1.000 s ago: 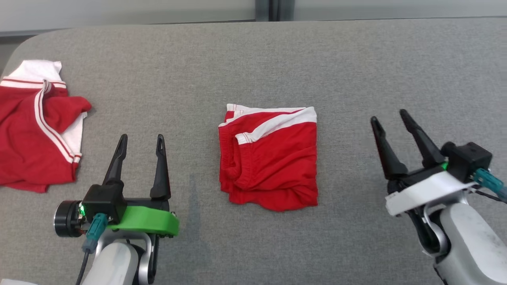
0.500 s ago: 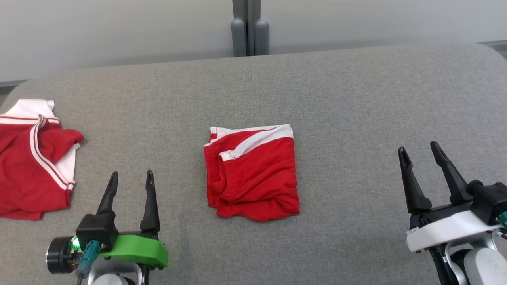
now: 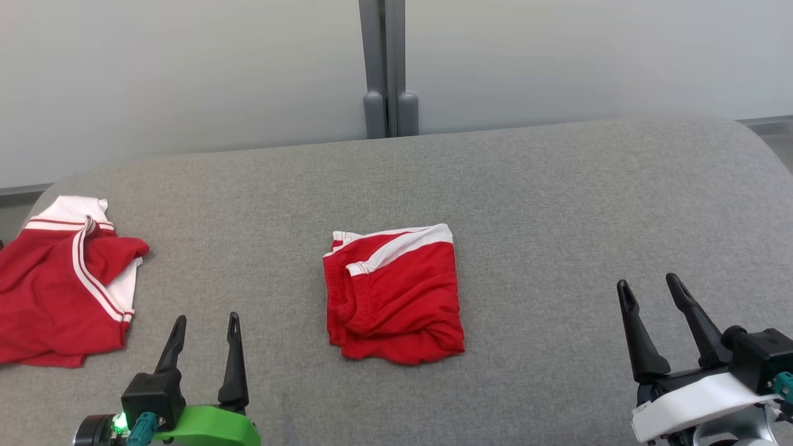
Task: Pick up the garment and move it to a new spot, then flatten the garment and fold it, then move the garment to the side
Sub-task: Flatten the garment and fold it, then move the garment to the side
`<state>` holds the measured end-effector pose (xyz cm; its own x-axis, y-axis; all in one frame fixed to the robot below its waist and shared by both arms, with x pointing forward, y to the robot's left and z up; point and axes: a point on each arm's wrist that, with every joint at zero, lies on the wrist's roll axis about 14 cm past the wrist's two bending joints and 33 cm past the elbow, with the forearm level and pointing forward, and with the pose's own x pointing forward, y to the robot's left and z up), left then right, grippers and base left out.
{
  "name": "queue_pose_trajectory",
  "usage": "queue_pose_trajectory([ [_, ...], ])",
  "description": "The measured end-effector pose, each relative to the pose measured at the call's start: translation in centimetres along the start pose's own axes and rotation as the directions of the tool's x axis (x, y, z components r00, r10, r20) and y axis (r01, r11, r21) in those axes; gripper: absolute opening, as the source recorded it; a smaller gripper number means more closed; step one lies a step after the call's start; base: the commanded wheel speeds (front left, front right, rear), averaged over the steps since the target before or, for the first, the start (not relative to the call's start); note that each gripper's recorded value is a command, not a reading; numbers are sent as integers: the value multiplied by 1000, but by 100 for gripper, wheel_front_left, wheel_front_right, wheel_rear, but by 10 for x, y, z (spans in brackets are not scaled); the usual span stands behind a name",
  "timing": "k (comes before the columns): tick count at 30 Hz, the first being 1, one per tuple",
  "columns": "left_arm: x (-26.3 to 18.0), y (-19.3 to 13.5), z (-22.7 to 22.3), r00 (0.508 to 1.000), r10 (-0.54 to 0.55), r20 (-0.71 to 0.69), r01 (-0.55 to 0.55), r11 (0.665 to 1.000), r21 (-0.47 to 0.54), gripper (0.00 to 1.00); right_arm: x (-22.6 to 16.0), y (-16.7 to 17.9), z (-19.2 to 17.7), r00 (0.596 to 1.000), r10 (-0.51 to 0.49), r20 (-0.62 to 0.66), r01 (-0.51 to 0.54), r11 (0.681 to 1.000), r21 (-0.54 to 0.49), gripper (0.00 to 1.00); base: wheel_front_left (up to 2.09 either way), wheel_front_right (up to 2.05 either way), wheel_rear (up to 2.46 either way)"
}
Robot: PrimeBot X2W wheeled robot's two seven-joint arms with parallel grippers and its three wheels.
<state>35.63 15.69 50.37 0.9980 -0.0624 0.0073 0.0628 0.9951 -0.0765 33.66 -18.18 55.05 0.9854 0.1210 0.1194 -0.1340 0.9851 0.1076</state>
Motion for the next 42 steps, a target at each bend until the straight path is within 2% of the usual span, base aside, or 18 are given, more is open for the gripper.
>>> queue_pose_trajectory([
  [24,-6,3,-4,1000,11,-14,-11,1000,8,100,-5,-1,-4,999,-13,-29,14,1000,11,100,0,0,0],
  [30,3,4,8,1000,10,29,-10,1000,17,100,1,-3,-11,998,-9,-59,9,1000,4,100,0,0,0],
  [36,26,3,32,993,-6,115,3,1000,27,100,32,4,-24,994,47,-98,-48,999,-5,100,0,0,0],
  [42,51,12,32,991,14,132,-17,1000,22,100,73,24,-61,974,137,-180,-133,990,36,100,0,0,0],
])
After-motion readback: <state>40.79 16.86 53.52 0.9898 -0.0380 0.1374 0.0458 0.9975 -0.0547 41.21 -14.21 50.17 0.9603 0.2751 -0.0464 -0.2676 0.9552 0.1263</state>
